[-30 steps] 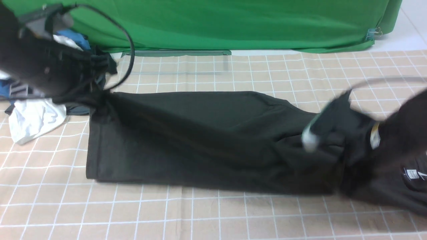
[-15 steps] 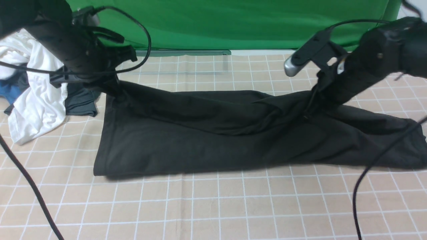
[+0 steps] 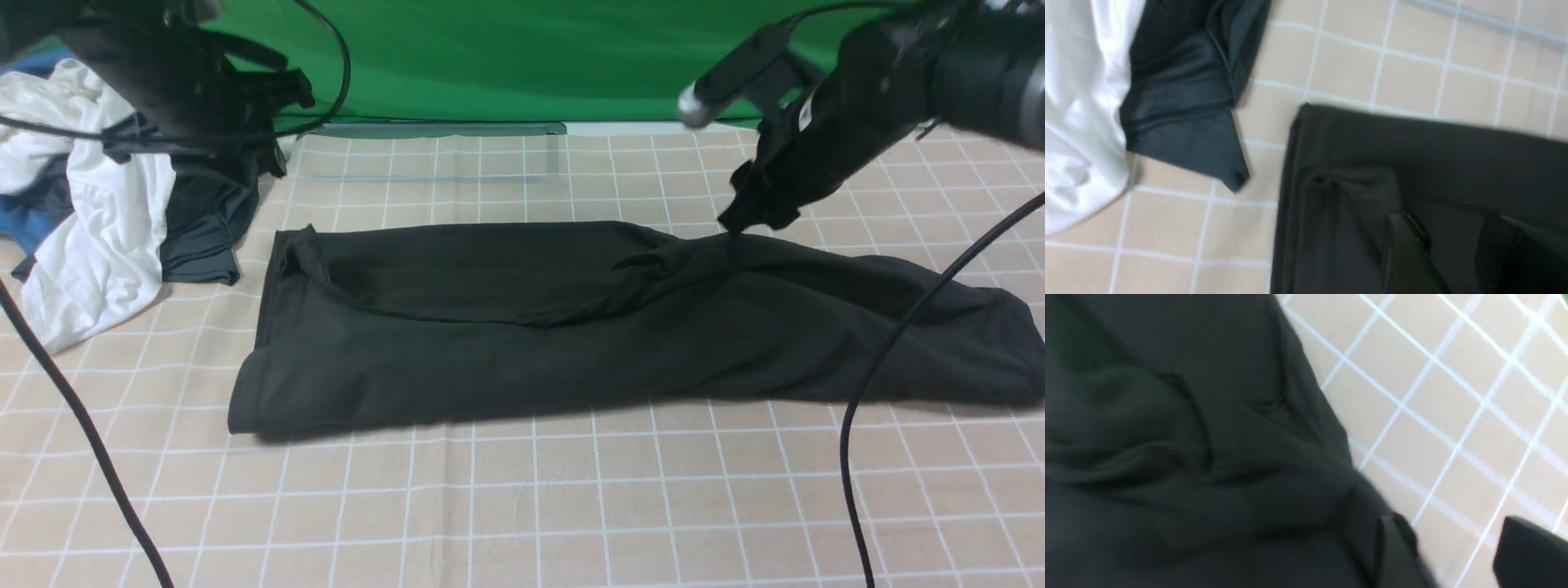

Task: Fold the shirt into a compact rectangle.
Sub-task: 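Fold the black garment in half by bringing its near edge over to the far edge, then pull the folded dark garment lengthwise by its ends to straighten it flat on the table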

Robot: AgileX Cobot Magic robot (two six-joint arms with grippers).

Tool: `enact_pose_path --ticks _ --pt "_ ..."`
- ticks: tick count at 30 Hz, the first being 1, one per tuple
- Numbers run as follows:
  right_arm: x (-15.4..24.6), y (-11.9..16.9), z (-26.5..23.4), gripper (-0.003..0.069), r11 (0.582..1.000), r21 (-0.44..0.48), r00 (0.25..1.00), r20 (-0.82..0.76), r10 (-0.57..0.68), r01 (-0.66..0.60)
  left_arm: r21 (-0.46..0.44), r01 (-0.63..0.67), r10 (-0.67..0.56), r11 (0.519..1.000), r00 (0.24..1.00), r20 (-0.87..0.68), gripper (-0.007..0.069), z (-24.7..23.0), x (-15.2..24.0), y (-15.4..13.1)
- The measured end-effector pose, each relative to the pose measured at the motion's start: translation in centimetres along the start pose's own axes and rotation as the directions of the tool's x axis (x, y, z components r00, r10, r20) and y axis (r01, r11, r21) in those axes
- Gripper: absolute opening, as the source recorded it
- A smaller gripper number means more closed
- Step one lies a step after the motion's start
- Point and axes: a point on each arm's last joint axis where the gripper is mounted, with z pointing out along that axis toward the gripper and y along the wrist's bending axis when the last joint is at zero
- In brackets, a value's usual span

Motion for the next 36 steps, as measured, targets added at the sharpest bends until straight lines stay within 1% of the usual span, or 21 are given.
enact_pose_path --ticks 1,2,4,5,6,8,10,11,16,19,22,25,27,29,31,32,34,36 --pt "-0.1 0.4 -0.6 0.0217 0.997 -0.063 0.999 -0.005 0.042 -0.042 0.018 -0.058 0.058 0.998 0.998 -0.035 0.0232 0.0 0.5 -0.7" --pt "-0.1 0.8 -0.8 0.0154 0.992 -0.111 0.998 -0.014 0.053 -0.054 0.022 -0.091 0.092 0.996 0.994 -0.057 0.0218 0.0 0.8 -1.1" --pt "0.0 1.9 -0.6 0.0069 0.971 -0.228 0.997 -0.032 0.065 -0.071 0.03 -0.145 0.148 0.989 0.982 -0.114 0.0164 0.5 1.8 -2.2" --pt "0.0 2.3 -0.4 0.0055 0.961 -0.266 0.997 -0.038 0.068 -0.076 0.034 -0.157 0.16 0.987 0.978 -0.13 0.0141 0.6 2.2 -2.5" --pt "0.1 3.2 0.3 0.0039 0.94 -0.332 0.996 -0.053 0.068 -0.082 0.04 -0.173 0.177 0.984 0.97 -0.168 0.009 1.0 3.0 -3.1" --pt "0.4 4.2 1.8 0.0034 0.914 -0.395 0.995 -0.085 0.06 -0.089 0.047 -0.187 0.192 0.981 0.959 -0.209 0.0035 1.7 4.1 -3.5" --pt "0.7 4.8 2.8 0.0034 0.904 -0.418 0.993 -0.103 0.051 -0.09 0.053 -0.184 0.191 0.981 0.958 -0.215 0.002 1.9 4.6 -3.5" --pt "1.0 5.4 4.2 0.0034 0.896 -0.433 0.991 -0.129 0.041 -0.093 0.051 -0.181 0.187 0.982 0.957 -0.22 0.0017 2.0 5.1 -3.3" --pt "1.5 6.8 6.6 0.0034 0.895 -0.439 0.99 -0.142 0.022 -0.083 0.049 -0.175 0.182 0.983 0.961 -0.207 0.0019 1.4 5.5 -3.2" --pt "1.3 7.3 7.7 0.0034 0.903 -0.422 0.993 -0.112 0.032 -0.077 0.053 -0.177 0.184 0.983 0.964 -0.191 0.0019 0.8 5.6 -3.3" --pt "0.6 7.3 8.6 0.0034 0.927 -0.369 0.998 -0.024 0.066 -0.07 0.059 -0.173 0.181 0.983 0.972 -0.15 0.0019 0.1 5.3 -3.5" --pt "-0.6 6.5 9.7 0.0035 0.958 -0.276 0.985 0.125 0.118 -0.079 0.069 -0.169 0.176 0.983 0.979 -0.107 0.0019 -1.1 5.2 -3.8" --pt "-1.5 6.0 10.1 0.0035 0.969 -0.231 0.97 0.203 0.135 -0.087 0.075 -0.163 0.17 0.984 0.981 -0.095 0.0019 -1.6 5.2 -3.9" --pt "-2.6 5.4 10.2 0.0035 0.974 -0.209 0.956 0.256 0.145 -0.092 0.08 -0.162 0.169 0.984 0.982 -0.086 0.0019 -2.0 5.2 -3.9" --pt "-4.1 4.7 9.2 0.0036 0.971 -0.224 0.952 0.271 0.14 -0.079 0.09 -0.157 0.165 0.983 0.983 -0.081 0.0019 -2.4 5.2 -4.0" --pt "-4.3 4.7 9.1 0.0036 0.971 -0.228 0.953 0.269 0.139 -0.077 0.09 -0.158 0.166 0.983 0.983 -0.083 0.0019 -2.3 5.2 -4.0" --pt "-5.4 4.0 7.0 0.0038 0.96 -0.275 0.966 0.232 0.113 -0.046 0.099 -0.169 0.178 0.981 0.98 -0.084 0.0019 -2.6 5.3 -4.1" --pt "-5.7 3.8 5.3 0.0038 0.946 -0.322 0.981 0.174 0.09 -0.03 0.104 -0.183 0.194 0.977 0.976 -0.098 0.0019 -2.7 5.5 -4.1"
